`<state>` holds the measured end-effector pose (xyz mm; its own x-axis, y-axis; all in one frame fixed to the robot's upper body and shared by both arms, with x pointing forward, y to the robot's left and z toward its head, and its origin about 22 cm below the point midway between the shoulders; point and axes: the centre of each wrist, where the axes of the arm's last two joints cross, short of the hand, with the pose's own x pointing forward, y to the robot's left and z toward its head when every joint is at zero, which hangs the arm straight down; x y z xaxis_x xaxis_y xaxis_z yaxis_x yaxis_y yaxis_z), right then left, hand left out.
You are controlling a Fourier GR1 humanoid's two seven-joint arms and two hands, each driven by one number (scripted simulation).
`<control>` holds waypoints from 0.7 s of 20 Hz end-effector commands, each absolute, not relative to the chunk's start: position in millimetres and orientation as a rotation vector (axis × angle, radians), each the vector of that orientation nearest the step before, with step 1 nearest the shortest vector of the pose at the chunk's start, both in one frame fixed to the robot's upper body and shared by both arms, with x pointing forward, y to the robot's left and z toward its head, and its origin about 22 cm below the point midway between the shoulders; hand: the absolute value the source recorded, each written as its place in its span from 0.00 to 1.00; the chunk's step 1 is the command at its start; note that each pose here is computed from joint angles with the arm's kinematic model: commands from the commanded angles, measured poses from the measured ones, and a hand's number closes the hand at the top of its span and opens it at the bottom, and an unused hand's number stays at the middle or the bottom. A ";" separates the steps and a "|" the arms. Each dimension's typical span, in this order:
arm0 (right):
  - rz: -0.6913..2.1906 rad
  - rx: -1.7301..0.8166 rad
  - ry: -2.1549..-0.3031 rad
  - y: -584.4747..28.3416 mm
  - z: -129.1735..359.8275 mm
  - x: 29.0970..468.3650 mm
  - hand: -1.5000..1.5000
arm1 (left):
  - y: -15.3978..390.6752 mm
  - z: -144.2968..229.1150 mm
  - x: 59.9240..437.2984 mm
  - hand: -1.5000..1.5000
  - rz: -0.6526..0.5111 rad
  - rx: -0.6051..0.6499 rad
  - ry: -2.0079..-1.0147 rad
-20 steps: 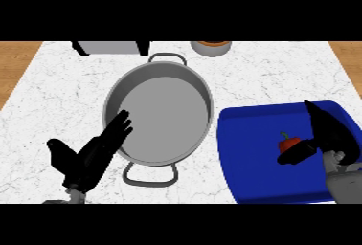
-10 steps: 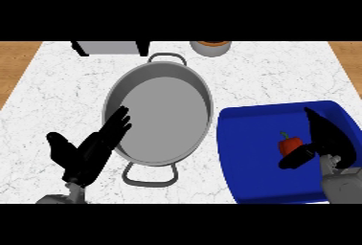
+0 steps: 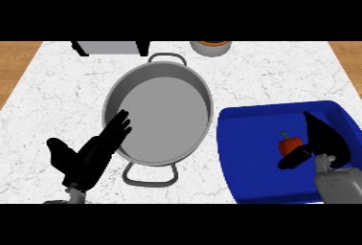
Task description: Pick the bell pepper from the tray and place it in the pot
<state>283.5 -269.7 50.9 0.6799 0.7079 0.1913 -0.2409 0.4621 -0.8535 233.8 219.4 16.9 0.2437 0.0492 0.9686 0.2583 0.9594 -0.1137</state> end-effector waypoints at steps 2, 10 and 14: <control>0.627 -0.925 -0.526 -283.0 37.2 293.8 0.00 | 231.6 30.3 237.5 0.50 -0.156 -0.254 -1.335; 0.640 -0.910 -0.521 -280.4 40.1 286.9 0.00 | 220.9 28.3 236.1 0.50 -0.145 -0.281 -1.314; 0.585 -0.892 -0.553 -293.5 5.3 293.5 1.00 | 236.5 14.7 236.4 0.50 -0.147 -0.260 -1.321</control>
